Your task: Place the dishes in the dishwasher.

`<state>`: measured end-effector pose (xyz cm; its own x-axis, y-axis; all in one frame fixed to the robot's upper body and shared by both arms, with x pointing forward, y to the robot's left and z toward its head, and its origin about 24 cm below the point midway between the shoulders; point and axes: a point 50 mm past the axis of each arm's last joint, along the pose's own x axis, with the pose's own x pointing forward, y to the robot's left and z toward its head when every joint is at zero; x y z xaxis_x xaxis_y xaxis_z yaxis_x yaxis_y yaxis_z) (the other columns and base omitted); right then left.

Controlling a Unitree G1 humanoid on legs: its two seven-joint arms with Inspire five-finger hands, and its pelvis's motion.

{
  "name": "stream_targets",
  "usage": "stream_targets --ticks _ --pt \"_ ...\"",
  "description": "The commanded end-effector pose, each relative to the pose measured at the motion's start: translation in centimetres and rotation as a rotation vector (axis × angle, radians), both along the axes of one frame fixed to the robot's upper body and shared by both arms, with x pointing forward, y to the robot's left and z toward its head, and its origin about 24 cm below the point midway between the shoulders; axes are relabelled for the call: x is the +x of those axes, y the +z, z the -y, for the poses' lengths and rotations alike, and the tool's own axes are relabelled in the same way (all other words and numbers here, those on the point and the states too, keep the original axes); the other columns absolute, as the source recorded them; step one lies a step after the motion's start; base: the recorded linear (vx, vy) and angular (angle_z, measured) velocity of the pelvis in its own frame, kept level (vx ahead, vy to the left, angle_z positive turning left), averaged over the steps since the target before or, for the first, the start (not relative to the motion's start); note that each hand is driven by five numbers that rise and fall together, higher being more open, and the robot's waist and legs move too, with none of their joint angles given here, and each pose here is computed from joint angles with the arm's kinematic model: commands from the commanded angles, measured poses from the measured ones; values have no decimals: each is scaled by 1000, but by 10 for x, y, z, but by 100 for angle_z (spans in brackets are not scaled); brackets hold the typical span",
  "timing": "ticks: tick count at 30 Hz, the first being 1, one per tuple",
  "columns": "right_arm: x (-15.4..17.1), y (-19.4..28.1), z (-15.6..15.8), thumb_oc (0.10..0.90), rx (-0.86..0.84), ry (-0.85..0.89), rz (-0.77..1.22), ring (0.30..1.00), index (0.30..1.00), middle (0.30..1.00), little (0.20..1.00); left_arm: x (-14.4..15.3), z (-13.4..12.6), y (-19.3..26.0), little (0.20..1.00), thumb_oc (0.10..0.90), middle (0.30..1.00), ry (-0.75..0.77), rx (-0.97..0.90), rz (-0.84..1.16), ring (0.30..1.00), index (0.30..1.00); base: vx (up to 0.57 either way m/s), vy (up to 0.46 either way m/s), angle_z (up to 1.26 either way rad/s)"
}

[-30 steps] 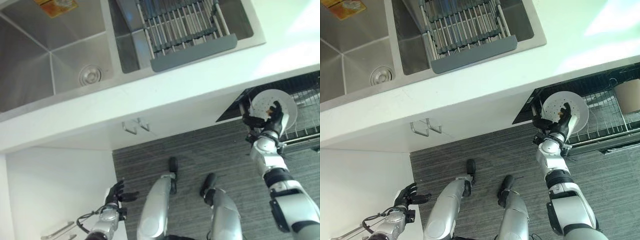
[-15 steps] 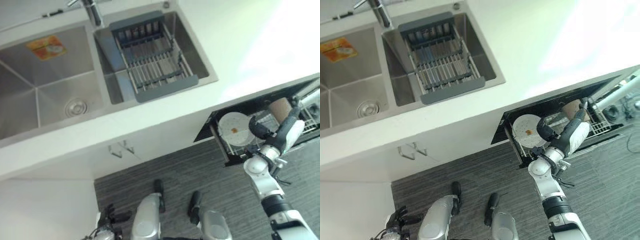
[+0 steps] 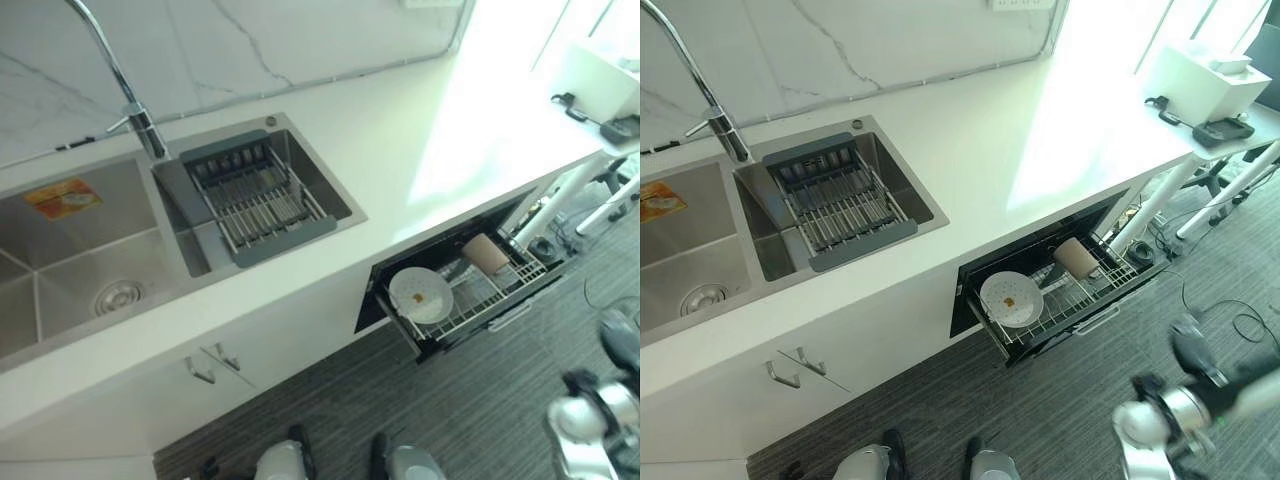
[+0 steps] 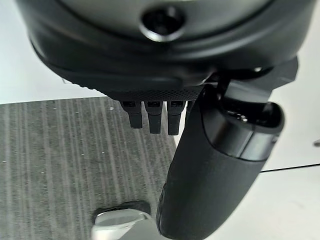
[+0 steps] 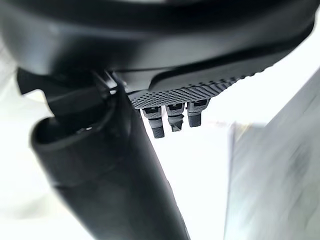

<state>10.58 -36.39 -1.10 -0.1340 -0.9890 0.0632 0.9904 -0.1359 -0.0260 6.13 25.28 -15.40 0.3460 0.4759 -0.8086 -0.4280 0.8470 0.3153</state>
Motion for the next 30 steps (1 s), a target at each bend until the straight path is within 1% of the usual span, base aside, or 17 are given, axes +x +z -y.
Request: stream_targets --ticks 1,3,5,8,11,12,13,15,17,19,23,25,30 --pt "20 38 11 800 -91 19 257 900 900 900 900 2 -11 7 900 800 900 12 49 94 900 900 55 -105 -12" --pt "8 5 5 800 17 2 124 900 900 900 900 18 -11 15 900 800 900 24 96 199 900 900 37 -82 -13" --pt "6 -10 -4 800 50 21 61 900 900 900 900 23 -8 16 900 800 900 20 99 224 900 900 36 -37 0" --pt "11 -26 -14 800 88 112 -73 900 900 900 900 40 0 20 900 800 900 5 96 287 900 900 31 -16 0" --pt "30 -26 -19 800 45 247 -174 900 900 900 900 57 4 27 900 800 900 25 97 349 900 900 -36 -6 15" --pt "44 -24 -20 800 11 341 -240 900 900 900 900 63 4 29 900 800 900 40 93 371 900 900 -40 -3 21" --pt "46 -24 -20 800 8 357 -250 900 900 900 900 64 4 30 900 800 900 43 91 372 900 900 -51 -2 17" --pt "71 -19 -29 800 -66 502 -347 900 900 900 900 71 7 32 900 800 900 33 74 391 900 900 -164 -19 14" --pt "89 -16 -38 800 -108 591 -384 900 900 900 900 74 6 34 900 800 900 27 80 401 900 900 -196 -56 7" --pt "98 -13 -42 800 -136 631 -386 900 900 900 900 75 5 35 900 800 900 18 96 399 900 900 -114 -59 31" --pt "125 6 -52 800 -284 730 -380 900 900 900 900 73 -1 35 900 800 900 8 118 370 900 900 -54 -59 29" --pt "137 20 -52 800 -356 758 -368 900 900 900 900 69 -4 34 900 800 900 -1 121 355 900 900 7 -36 20" --pt "154 47 -46 800 -461 781 -321 900 900 900 900 64 -7 33 900 800 900 -44 126 342 900 900 25 -6 13"
